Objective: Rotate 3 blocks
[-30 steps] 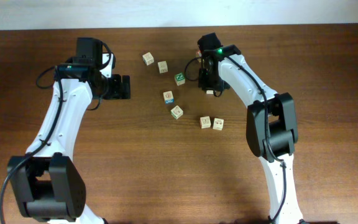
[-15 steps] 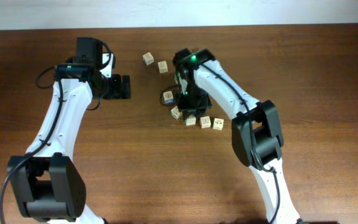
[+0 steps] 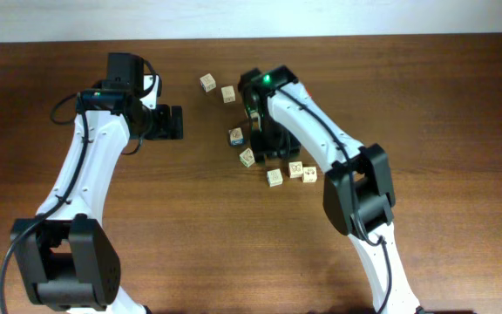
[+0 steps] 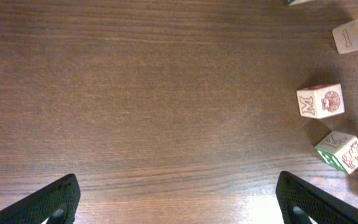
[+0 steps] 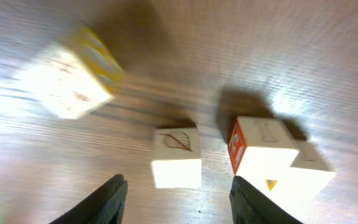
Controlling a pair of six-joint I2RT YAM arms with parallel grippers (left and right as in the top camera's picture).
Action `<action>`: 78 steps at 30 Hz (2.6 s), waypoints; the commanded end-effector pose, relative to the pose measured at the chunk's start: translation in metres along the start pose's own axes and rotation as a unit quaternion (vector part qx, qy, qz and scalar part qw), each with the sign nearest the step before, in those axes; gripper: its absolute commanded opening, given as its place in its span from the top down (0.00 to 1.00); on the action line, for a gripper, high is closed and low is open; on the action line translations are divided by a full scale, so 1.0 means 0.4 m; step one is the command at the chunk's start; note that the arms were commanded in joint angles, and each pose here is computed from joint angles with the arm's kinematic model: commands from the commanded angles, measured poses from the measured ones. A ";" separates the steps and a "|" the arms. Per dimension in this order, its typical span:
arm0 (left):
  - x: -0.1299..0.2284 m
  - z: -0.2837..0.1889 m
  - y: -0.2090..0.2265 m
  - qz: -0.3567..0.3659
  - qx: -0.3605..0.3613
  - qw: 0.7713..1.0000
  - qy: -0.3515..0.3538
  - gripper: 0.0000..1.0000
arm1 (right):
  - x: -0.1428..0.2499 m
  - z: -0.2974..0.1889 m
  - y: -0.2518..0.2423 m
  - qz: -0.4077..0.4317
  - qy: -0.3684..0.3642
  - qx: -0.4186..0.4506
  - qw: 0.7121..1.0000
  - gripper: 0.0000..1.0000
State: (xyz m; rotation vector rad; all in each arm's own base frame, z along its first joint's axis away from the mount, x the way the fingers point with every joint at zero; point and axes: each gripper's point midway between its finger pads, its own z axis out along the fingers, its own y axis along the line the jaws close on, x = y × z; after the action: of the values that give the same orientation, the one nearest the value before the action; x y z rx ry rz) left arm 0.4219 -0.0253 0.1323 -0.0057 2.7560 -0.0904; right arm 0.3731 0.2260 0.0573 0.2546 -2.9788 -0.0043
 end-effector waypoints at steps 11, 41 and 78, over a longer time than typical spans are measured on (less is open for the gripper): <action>-0.011 -0.001 0.004 -0.007 -0.004 1.000 -0.004 0.01 | 0.196 -0.383 -0.017 -0.090 -0.151 -0.058 0.983 0.45; -0.011 -0.001 0.004 -0.007 -0.004 1.000 -0.004 0.01 | 0.018 0.115 0.044 -0.037 -0.093 -0.067 0.993 0.81; -0.011 -0.001 0.004 -0.007 -0.004 1.000 -0.004 0.01 | -0.071 0.136 -0.188 0.129 -0.071 0.006 0.989 0.96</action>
State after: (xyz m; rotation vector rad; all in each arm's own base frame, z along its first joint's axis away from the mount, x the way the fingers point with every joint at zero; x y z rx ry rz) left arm 0.4230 -0.0249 0.1334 -0.0058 2.7514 -0.0865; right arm 0.4136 0.1619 0.0115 -0.1473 -3.1631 -0.0167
